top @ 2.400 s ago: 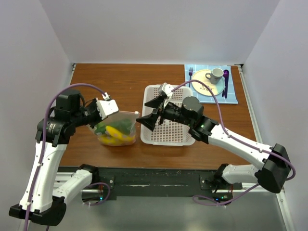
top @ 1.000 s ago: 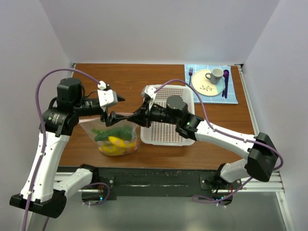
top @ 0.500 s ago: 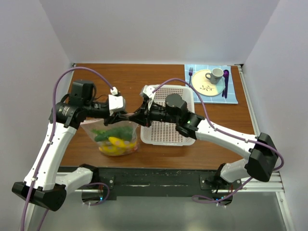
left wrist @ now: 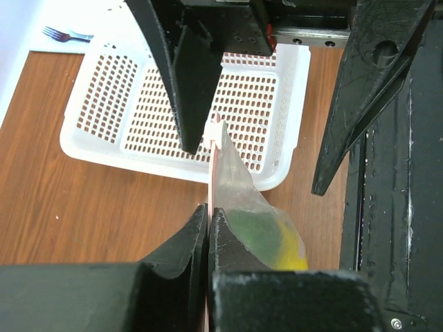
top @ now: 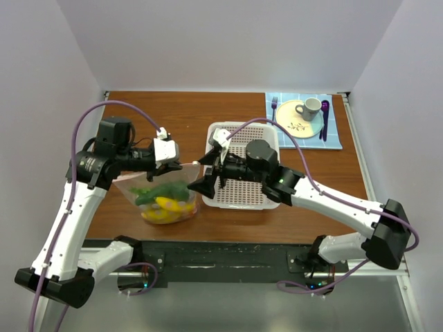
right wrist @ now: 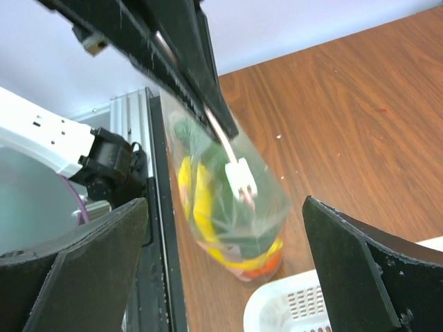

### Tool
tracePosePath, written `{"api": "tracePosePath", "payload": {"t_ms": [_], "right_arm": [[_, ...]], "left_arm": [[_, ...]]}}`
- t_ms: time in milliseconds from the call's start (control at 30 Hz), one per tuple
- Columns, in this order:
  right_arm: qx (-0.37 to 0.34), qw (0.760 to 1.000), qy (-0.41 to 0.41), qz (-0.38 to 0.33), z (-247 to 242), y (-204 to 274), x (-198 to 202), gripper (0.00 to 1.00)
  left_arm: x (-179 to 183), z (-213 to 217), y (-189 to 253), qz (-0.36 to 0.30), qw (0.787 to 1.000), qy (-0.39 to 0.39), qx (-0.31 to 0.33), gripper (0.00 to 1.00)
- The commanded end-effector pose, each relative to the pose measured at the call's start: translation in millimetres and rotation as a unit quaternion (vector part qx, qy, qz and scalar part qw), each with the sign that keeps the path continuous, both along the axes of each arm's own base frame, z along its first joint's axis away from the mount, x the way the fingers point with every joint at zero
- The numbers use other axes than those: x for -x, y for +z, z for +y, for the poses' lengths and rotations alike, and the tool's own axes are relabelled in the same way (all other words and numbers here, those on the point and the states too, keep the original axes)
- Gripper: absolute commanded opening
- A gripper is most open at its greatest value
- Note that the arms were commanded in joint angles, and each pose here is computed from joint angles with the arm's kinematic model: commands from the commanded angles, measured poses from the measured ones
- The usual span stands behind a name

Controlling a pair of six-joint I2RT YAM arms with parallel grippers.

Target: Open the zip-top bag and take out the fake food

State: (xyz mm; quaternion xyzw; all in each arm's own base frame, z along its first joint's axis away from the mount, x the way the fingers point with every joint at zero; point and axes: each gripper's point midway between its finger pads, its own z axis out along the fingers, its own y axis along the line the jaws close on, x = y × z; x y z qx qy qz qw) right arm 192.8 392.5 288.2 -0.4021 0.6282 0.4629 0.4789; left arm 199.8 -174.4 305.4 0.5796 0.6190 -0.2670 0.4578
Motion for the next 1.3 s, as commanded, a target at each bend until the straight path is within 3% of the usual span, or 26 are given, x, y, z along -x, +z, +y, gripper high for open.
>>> {"api": "tracePosePath", "payload": {"t_ms": [0, 200, 300, 400, 633, 767, 867, 1267], "right_arm": [[-0.030, 0.999, -0.009, -0.022, -6, 19, 1, 0.99], [-0.065, 0.993, -0.096, -0.006, -19, 17, -21, 0.99], [-0.056, 0.996, -0.067, -0.022, -9, 15, -18, 0.98], [-0.070, 0.995, -0.055, -0.049, -7, 30, -16, 0.85], [-0.096, 0.991, -0.033, -0.092, -15, 46, -3, 0.84], [-0.087, 0.992, 0.011, -0.088, -5, 41, 6, 0.67], [-0.083, 0.992, 0.043, -0.080, 4, 35, 13, 0.61], [-0.106, 0.988, 0.036, -0.105, -2, 50, 14, 0.66]], "left_arm": [[4, -2, 32, -0.039, 0.999, -0.005, 0.020, 0.00], [15, -3, 51, -0.041, 0.998, -0.009, 0.035, 0.00], [19, -2, 54, -0.041, 0.998, -0.010, 0.039, 0.00], [23, -1, 51, -0.030, 0.999, -0.012, 0.034, 0.00], [33, 0, 50, -0.023, 0.999, -0.016, 0.036, 0.00], [35, -3, 53, -0.019, 0.998, -0.020, 0.048, 0.00], [40, -5, 57, -0.013, 0.998, -0.028, 0.058, 0.00], [51, -5, 38, 0.024, 0.998, -0.039, 0.052, 0.00]]}}
